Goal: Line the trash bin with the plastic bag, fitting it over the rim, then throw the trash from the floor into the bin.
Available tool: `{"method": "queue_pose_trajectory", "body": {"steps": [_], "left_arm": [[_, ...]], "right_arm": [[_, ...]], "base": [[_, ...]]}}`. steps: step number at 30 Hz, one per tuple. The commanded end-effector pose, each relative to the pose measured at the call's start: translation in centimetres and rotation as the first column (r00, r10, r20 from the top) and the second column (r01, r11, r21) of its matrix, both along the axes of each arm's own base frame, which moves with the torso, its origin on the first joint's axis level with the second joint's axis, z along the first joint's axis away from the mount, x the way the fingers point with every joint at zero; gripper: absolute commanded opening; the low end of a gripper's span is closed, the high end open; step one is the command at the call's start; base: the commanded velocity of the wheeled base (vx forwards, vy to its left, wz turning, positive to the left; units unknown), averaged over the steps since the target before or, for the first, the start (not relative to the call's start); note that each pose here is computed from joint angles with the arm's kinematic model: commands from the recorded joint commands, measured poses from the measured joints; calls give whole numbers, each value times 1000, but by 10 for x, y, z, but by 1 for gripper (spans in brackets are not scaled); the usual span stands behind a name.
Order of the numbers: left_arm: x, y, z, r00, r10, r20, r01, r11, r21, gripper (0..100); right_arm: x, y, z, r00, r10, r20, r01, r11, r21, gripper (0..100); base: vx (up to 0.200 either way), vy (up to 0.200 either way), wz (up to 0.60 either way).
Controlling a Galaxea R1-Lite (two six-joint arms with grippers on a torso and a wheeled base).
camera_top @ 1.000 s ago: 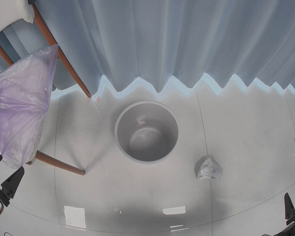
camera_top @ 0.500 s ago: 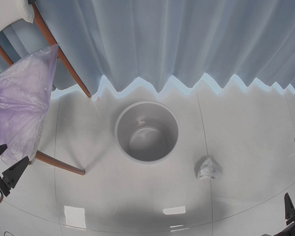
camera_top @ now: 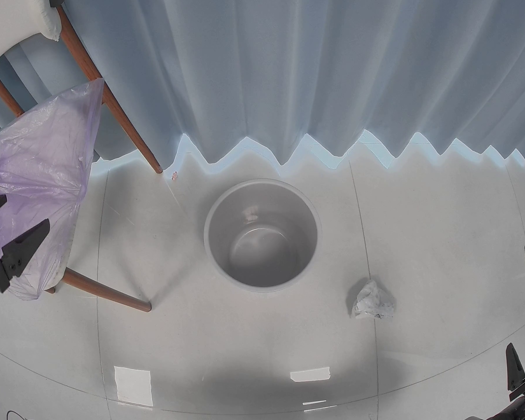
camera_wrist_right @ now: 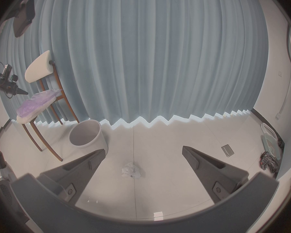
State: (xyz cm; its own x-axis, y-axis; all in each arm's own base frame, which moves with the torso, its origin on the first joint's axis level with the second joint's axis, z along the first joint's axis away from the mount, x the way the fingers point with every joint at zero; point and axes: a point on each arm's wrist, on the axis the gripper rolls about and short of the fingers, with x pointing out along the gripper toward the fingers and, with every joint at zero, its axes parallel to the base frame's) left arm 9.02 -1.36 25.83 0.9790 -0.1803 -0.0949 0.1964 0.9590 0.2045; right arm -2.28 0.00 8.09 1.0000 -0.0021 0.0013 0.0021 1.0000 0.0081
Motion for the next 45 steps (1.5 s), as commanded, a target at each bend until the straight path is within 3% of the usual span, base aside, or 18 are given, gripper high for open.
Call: {"method": "queue_pose_trajectory", "body": {"steps": [1,8,11,17,24,30,34,36,39,42,45], "left_arm": [[31,-8,10,999,3,-32,0,997,81,100],[47,-26,13,999,7,-46,-1,990,142,100],[51,-43,11,996,-54,-67,64,985,159,100],[74,-51,-3,989,54,-136,-23,974,226,100],[99,-57,-18,964,206,-168,-130,917,377,100],[116,-57,-28,952,245,-185,-155,904,399,100],[128,-59,-25,951,276,-137,-194,883,428,100],[136,-53,-25,941,324,-102,-240,846,475,100],[141,-49,-24,937,343,-71,-266,828,493,100],[147,-40,-22,913,406,-41,-327,788,522,100],[150,-36,-22,907,421,-22,-345,772,534,100]], "right_arm": [[0,0,-5,1000,-1,0,1,1000,1,100],[0,0,-5,1000,1,0,-1,1000,0,100],[0,0,-5,1000,-1,0,1,1000,1,100],[0,0,-5,1000,1,0,-1,1000,0,100],[0,0,-5,1000,1,0,-1,1000,0,100],[0,0,-5,1000,-1,0,1,1000,0,100],[0,0,-5,1000,1,0,-1,1000,1,100],[0,0,-5,1000,1,0,-1,1000,0,100],[0,0,-5,1000,1,0,-1,1000,0,100],[0,0,-5,1000,-1,0,1,1000,0,100],[0,0,-5,1000,1,0,-1,1000,0,100]], "base": [[0,0,0],[0,0,0],[0,0,0],[0,0,0],[0,0,0],[0,0,0],[0,0,0],[0,0,0],[0,0,0],[0,0,0],[0,0,0]]}}
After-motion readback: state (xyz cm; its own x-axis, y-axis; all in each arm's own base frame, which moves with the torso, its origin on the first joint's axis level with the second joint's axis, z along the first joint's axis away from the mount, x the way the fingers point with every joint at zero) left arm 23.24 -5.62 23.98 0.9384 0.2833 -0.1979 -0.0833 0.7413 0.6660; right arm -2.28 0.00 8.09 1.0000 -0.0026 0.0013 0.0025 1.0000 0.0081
